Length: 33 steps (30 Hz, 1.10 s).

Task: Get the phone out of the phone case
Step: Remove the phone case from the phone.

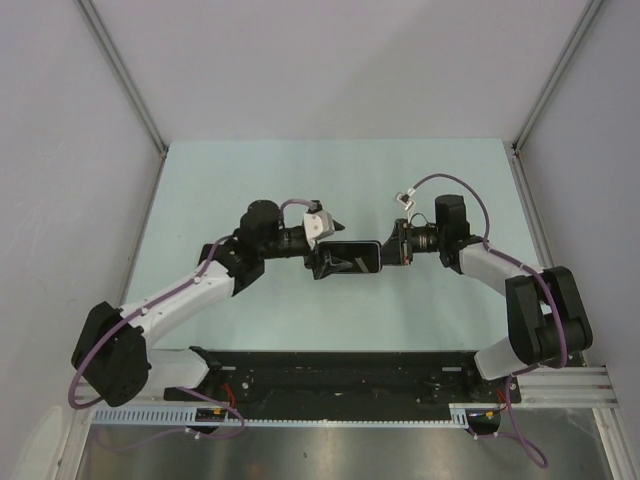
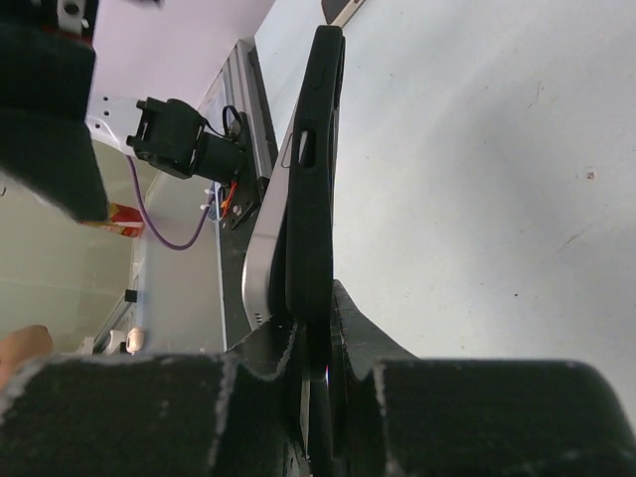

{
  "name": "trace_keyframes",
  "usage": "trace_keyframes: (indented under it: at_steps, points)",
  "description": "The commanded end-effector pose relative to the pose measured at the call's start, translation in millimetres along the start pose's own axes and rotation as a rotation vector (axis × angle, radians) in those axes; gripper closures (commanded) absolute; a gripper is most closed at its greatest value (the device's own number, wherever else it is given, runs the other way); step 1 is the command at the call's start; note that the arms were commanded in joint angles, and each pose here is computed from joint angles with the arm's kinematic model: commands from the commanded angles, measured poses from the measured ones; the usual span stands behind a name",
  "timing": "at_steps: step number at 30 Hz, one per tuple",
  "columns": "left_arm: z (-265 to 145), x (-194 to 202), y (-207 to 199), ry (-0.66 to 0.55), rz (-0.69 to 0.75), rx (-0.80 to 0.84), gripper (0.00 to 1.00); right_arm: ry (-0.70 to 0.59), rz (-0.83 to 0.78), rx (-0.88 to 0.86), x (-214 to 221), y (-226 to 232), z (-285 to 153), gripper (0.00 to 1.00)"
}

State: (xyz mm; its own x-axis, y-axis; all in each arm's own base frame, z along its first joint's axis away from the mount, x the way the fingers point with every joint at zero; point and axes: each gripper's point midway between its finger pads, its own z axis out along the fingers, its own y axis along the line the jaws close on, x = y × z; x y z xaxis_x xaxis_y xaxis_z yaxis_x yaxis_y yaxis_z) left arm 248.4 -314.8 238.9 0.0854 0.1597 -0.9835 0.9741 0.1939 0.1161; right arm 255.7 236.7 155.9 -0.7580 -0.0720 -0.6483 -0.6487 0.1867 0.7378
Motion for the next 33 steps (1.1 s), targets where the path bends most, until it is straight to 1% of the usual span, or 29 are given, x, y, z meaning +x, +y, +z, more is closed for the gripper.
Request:
trace_keyframes:
  at_steps: [1,6,16,24,29,33]
  points:
    - [12.7,18.0,-3.7,0.12,0.208,0.016,0.09,0.002,-0.06,-0.043,-15.3,13.7,0.3,1.0]
    - [19.7,32.2,-7.5,0.165,0.253,0.012,0.0,0.004,-0.072,-0.052,-17.1,18.5,-1.4,1.0]
    - [35.1,43.4,-15.4,0.202,0.307,0.0,0.0,0.015,-0.054,-0.06,-16.7,20.5,-1.7,1.0]
    - [46.5,50.2,-26.6,0.22,0.311,0.025,0.0,0.025,-0.034,-0.063,-13.8,19.3,0.0,1.0]
    - [50.9,46.4,-24.0,0.214,0.299,0.005,0.0,0.043,-0.023,-0.066,-8.9,17.9,4.5,1.0]
    - [54.2,50.6,-23.6,0.222,0.296,-0.001,0.0,0.056,-0.023,-0.067,-6.2,17.4,7.4,1.0]
